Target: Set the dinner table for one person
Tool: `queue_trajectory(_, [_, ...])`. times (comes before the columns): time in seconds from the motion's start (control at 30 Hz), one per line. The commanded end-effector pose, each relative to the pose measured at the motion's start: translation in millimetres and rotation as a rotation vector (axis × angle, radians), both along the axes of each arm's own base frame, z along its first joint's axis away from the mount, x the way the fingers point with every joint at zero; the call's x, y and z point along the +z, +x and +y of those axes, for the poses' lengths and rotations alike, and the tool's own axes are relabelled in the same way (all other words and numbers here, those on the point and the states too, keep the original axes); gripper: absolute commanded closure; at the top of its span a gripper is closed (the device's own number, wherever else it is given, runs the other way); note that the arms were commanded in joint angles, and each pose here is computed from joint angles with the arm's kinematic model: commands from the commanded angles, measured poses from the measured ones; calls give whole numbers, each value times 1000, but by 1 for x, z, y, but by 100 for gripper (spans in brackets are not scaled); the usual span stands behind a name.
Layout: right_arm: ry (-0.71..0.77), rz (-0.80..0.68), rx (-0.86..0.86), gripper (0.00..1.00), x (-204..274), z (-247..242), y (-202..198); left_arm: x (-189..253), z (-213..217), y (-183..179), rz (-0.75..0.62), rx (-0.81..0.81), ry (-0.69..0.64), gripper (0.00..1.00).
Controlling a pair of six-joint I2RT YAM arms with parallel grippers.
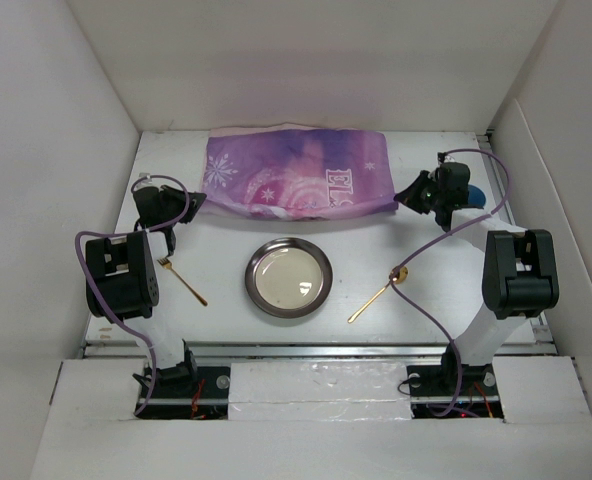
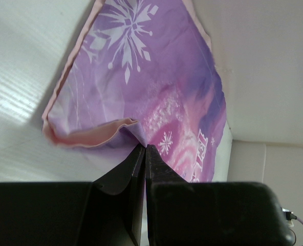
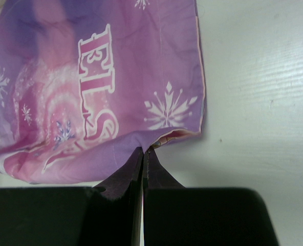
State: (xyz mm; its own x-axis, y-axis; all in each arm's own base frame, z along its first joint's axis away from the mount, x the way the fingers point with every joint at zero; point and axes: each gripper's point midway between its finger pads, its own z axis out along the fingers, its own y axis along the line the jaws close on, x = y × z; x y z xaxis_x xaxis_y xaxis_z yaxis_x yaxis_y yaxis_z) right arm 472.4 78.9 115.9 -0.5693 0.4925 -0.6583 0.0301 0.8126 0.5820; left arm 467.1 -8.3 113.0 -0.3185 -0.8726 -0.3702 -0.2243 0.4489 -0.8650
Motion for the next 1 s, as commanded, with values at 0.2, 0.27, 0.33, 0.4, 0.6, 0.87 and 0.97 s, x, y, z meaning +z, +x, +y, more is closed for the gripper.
queue_trajectory(0.2, [7,-146,-10,100,30,-9,-12,2,2,-17,-153,-29,-28,100])
queue_trajectory(0.27, [5,-110,-22,100,15,-10,-21,2,1,-22,-155,-26,-32,100])
queue_trajectory(0.33, [6,-74,-23,100,1,-10,-29,0,-1,-29,-151,-28,-34,100])
queue_trajectory(0.4, [17,-56,-28,100,-6,-10,-35,1,-1,-35,-152,-15,-37,100])
queue_trajectory(0.6, [9,-35,-77,98,-12,-14,-56,1,-6,-53,-143,8,-59,100])
queue_trajectory(0.87, [-12,3,-161,98,-19,-21,-79,11,-7,-75,-142,59,-42,100])
queue_trajectory(0.97, [-20,9,-186,82,-18,-25,-86,7,-3,-78,-74,97,-19,94])
